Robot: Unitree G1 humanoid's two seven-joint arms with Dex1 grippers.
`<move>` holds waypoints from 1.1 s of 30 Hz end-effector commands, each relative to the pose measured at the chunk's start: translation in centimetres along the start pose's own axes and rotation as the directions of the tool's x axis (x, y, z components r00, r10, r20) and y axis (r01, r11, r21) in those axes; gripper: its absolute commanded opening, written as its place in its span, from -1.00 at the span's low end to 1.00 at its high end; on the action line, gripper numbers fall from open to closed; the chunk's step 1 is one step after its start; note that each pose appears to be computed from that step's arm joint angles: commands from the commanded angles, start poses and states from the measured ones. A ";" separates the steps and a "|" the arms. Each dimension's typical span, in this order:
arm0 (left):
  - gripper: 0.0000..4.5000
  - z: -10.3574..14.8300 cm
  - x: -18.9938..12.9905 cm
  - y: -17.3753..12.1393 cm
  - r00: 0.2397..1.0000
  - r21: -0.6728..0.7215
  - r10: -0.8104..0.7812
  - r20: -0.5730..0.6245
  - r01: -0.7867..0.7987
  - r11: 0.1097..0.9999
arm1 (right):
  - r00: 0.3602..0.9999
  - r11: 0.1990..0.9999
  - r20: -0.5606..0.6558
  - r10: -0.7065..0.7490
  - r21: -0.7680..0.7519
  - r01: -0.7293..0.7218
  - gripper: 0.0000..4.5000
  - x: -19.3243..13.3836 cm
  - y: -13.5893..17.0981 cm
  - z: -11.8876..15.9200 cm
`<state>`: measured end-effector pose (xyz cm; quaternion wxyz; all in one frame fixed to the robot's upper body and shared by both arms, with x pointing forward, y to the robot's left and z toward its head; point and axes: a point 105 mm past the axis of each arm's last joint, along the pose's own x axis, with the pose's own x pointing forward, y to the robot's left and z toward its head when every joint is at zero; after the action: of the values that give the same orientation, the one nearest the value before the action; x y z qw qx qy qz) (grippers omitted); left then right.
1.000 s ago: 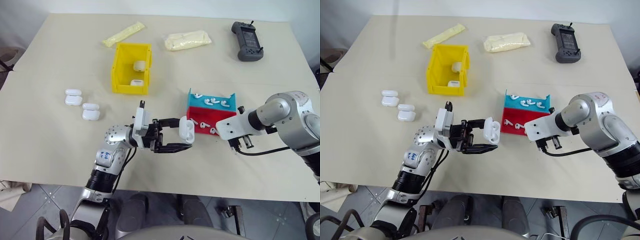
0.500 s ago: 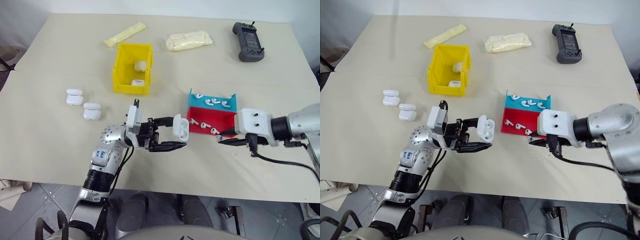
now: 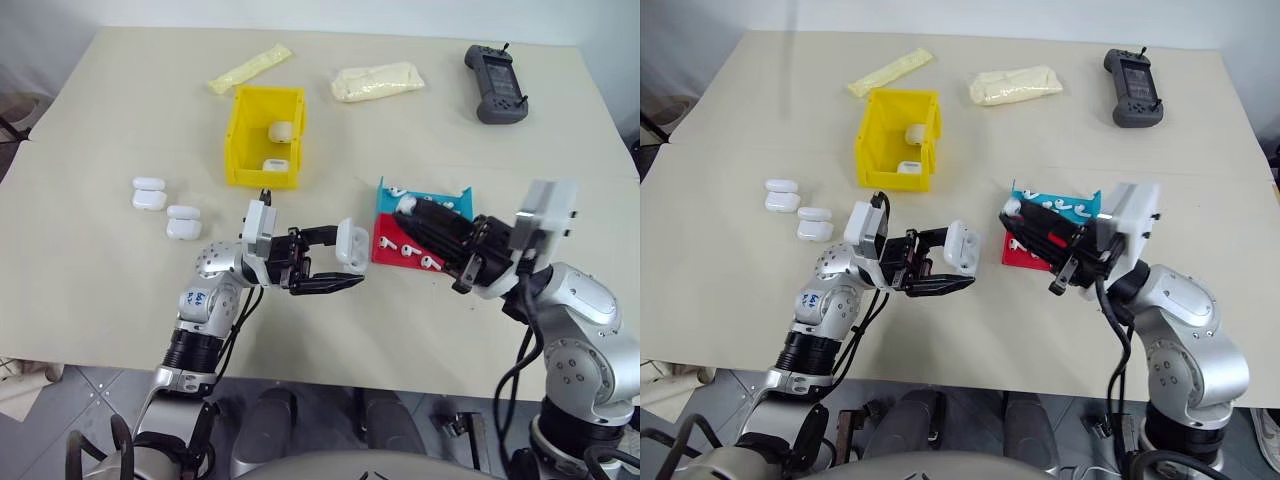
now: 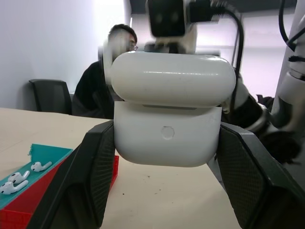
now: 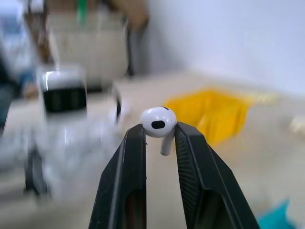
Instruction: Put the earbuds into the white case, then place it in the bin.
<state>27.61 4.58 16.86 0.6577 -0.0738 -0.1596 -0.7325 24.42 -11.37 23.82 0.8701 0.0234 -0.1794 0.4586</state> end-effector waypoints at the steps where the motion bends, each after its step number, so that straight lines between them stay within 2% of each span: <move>1: 0.25 0.6 0.7 0.1 1.000 0.025 -0.030 0.006 0.030 0.999 | 0.991 1.000 0.131 0.028 -0.007 -0.027 -0.78 0.5 1.7 2.3; 4: 0.25 0.7 0.9 0.1 0.999 0.008 -0.044 0.003 0.044 0.999 | 0.982 0.998 0.186 0.036 0.048 -0.045 -0.78 1.2 2.8 2.7; 33: 0.25 1.1 1.3 -0.7 0.997 -0.007 -0.071 0.004 0.071 0.997 | 0.998 0.983 0.061 0.023 0.182 -0.033 -0.78 1.0 3.3 -3.0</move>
<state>27.23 3.90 17.57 0.6408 -0.0753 -0.1421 -0.7506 23.48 -8.20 20.60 0.8582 0.1204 -0.1524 0.4752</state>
